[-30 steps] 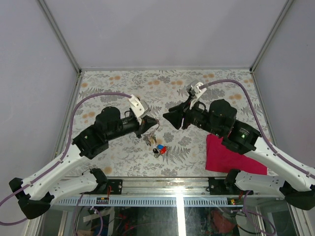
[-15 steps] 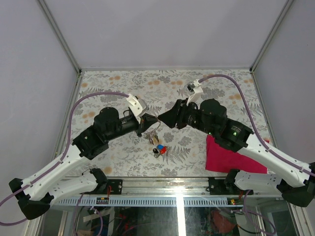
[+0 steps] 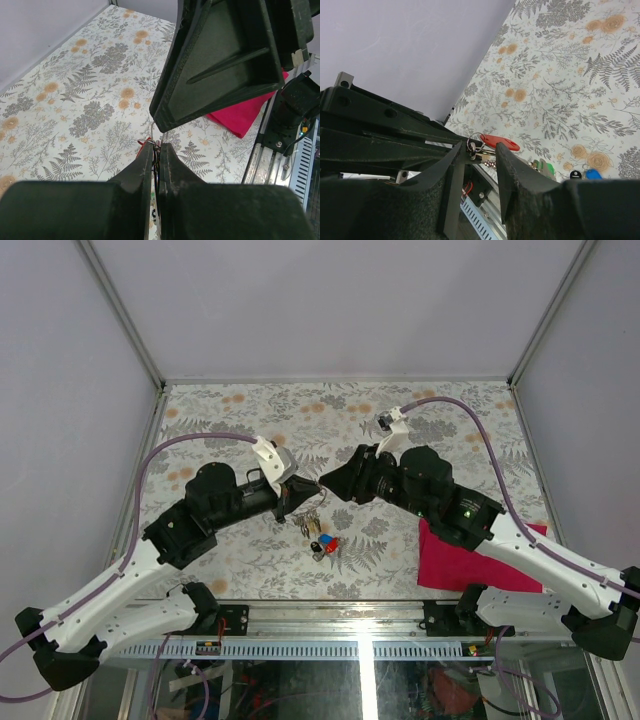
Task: Put the keys on the keyring
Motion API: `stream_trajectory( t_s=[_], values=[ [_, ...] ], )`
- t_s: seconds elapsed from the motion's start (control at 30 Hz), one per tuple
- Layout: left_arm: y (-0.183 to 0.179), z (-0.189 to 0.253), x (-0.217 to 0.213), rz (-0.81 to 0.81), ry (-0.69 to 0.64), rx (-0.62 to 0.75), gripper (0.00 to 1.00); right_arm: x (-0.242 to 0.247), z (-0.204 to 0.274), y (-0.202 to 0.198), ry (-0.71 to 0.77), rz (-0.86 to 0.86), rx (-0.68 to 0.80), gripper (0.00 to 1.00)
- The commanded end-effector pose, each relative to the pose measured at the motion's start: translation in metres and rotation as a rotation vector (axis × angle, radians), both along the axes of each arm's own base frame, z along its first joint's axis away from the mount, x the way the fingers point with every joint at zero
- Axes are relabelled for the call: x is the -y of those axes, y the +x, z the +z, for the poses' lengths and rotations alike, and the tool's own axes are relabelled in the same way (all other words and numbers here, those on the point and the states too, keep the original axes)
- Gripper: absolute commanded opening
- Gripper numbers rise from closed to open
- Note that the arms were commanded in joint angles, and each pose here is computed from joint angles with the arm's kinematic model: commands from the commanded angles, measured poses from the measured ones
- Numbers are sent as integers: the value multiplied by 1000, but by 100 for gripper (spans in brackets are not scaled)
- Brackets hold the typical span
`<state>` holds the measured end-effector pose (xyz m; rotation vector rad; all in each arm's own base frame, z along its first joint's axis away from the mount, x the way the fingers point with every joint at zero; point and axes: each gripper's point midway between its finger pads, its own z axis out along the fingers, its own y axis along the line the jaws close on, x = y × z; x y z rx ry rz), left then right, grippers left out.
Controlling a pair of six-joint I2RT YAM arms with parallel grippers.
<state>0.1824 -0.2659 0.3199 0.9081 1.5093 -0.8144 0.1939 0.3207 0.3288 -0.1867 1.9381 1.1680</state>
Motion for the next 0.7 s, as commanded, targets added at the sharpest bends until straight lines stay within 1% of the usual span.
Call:
stream_trajectory(
  t_s=[0.0, 0.43, 0.5, 0.57, 0.6, 0.63, 0.67],
  values=[
    [-2, 28, 2, -22, -80, 83, 0, -7, 23, 4, 94, -5, 39, 36],
    [-3, 30, 1, -20, -82, 88, 0, -14, 19, 1, 99, 21, 3, 23],
    [-3, 30, 1, -20, -82, 88, 0, -14, 19, 1, 101, 24, -2, 17],
    [-3, 31, 1, -22, -83, 89, 0, -14, 21, 0, 106, 26, 2, 6],
    [-3, 30, 0, -22, -81, 88, 0, -13, 23, 0, 110, 27, 5, 2],
    [-3, 29, 1, -22, -80, 87, 4, -13, 25, -1, 114, 27, 9, 0],
    [-4, 30, 0, -24, -83, 87, 8, -12, 27, -1, 118, 26, 15, 0]
  ],
)
